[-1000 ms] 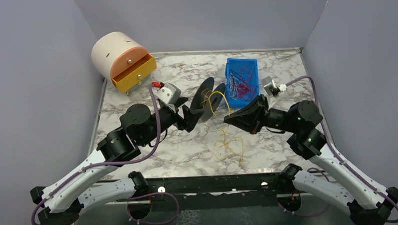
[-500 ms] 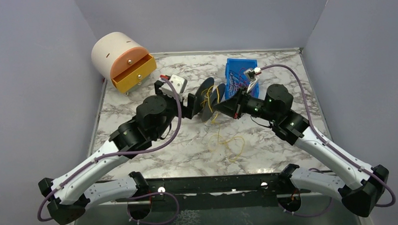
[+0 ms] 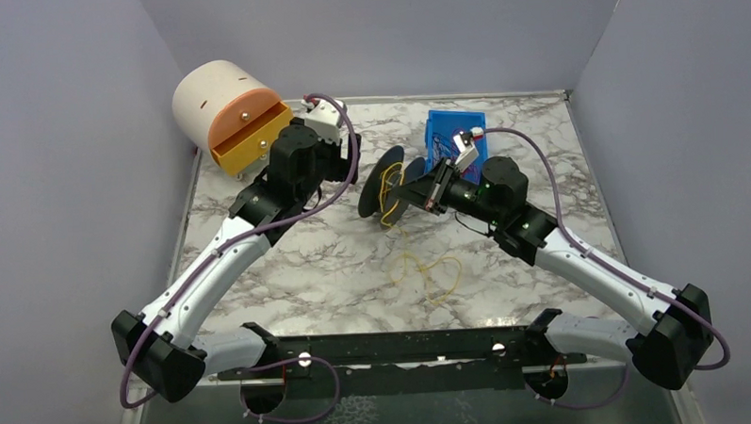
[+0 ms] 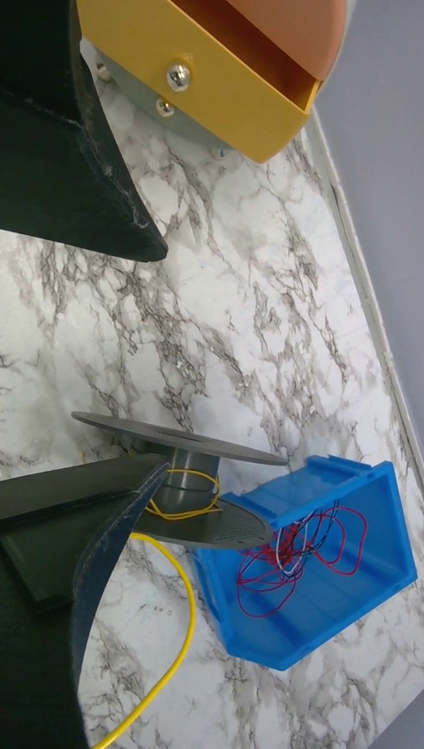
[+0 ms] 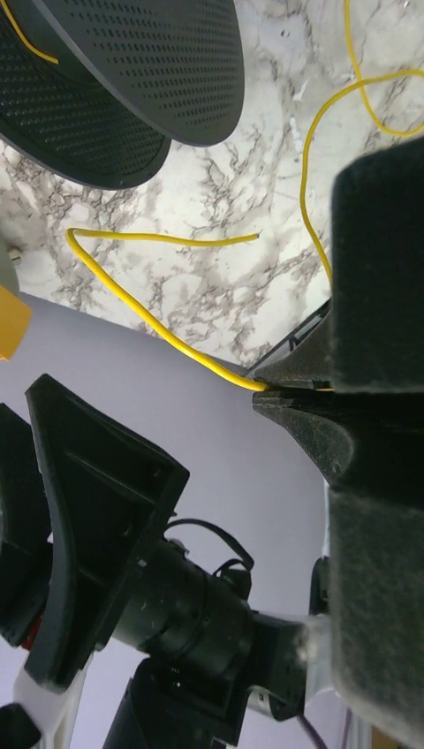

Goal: Wrap the cables

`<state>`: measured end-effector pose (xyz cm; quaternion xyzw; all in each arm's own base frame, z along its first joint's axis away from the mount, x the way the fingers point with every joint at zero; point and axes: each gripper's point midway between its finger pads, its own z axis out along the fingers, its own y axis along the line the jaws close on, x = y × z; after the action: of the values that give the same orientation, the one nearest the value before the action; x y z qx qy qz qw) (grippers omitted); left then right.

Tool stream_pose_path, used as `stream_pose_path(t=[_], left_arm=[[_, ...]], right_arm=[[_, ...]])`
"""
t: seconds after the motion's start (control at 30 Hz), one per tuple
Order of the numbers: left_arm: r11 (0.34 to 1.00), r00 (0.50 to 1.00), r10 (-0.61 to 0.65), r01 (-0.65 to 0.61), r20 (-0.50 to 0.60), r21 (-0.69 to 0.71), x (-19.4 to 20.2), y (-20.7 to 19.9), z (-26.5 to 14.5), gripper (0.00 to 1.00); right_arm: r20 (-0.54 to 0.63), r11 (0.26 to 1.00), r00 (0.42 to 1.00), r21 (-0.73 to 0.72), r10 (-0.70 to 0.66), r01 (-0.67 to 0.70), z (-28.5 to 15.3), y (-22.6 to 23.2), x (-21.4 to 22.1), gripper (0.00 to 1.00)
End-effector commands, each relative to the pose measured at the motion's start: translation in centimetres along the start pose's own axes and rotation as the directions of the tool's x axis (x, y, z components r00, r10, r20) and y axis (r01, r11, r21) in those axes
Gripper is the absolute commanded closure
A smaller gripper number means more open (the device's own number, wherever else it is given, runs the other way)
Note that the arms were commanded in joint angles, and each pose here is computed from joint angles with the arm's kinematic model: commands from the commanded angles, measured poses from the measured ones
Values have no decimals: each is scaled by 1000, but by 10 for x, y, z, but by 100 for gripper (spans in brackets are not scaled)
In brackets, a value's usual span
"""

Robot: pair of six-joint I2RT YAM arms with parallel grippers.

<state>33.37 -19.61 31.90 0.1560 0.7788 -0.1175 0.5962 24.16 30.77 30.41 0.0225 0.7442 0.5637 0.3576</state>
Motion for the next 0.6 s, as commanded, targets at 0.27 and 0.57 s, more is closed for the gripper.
stream_pose_path(t=[0.27, 0.57], left_arm=[[974, 1000, 3, -5, 8, 228, -5, -25, 26, 18], [940, 999, 16, -2, -40, 340, 32, -43, 39, 19]], right_arm=[[150, 973, 961, -22, 232, -231, 24, 0, -29, 99], [206, 962, 941, -3, 268, -274, 34, -12, -37, 99]])
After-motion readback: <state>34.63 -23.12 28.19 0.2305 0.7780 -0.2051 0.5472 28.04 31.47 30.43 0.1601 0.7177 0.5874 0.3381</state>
